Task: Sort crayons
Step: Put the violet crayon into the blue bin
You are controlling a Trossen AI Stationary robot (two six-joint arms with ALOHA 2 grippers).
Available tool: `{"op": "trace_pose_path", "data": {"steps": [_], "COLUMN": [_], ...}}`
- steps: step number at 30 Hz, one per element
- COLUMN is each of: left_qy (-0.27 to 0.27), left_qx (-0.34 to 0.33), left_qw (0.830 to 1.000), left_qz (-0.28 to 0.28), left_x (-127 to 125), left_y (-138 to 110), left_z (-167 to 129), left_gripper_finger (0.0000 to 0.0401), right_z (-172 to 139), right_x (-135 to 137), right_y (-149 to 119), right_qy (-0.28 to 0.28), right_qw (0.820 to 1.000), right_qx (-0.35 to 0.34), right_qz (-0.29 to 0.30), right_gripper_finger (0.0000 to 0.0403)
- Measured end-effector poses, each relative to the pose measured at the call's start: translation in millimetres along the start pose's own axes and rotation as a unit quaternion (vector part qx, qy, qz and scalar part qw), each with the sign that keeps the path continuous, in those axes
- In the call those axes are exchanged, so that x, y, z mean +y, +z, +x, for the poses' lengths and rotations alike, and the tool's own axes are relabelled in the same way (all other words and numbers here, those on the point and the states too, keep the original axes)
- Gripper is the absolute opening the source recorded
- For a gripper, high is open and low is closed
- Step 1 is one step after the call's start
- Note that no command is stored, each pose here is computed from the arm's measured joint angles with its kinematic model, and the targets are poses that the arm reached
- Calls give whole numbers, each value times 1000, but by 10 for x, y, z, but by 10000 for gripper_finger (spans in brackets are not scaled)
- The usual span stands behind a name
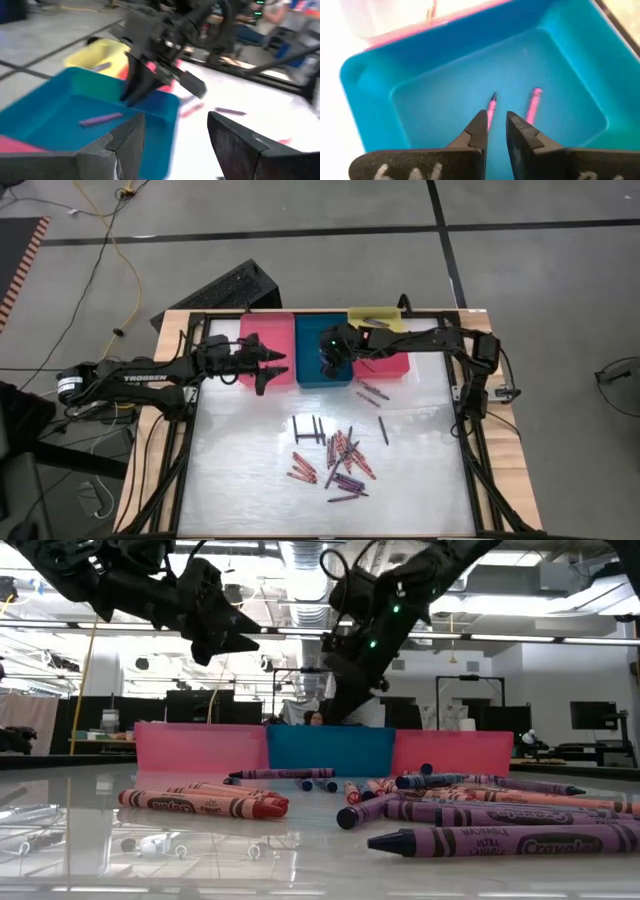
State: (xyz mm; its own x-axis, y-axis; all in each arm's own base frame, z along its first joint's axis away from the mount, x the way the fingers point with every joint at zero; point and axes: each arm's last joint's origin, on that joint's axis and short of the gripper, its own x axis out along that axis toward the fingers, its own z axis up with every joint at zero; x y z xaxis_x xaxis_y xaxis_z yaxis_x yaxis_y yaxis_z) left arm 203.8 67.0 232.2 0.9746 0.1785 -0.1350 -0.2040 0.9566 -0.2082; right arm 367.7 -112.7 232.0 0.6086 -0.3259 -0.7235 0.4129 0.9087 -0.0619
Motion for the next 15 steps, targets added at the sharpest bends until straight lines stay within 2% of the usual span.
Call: {"op": "trace_pose_path", "data": {"steps": [5, 9, 15], "left_qy": [-89, -133, -134], "left_qx": [19, 33, 40], "left_qw": [996, 991, 990], "left_qz": [-2, -2, 7], "left_x": [-246, -477, -739], "left_y": [-50, -105, -180], "left_z": [16, 8, -29], "left_gripper_finger": [204, 204, 204], "right_z": [-360, -636, -939], "right_x": [281, 542, 888], "right_y": [44, -93, -482], "right_qy": [12, -18, -89], "right_qw": [1000, 999, 990], "right_qx": [-8, 29, 111], "right_qz": [-7, -13, 21], "right_gripper_finger": [67, 67, 67]}}
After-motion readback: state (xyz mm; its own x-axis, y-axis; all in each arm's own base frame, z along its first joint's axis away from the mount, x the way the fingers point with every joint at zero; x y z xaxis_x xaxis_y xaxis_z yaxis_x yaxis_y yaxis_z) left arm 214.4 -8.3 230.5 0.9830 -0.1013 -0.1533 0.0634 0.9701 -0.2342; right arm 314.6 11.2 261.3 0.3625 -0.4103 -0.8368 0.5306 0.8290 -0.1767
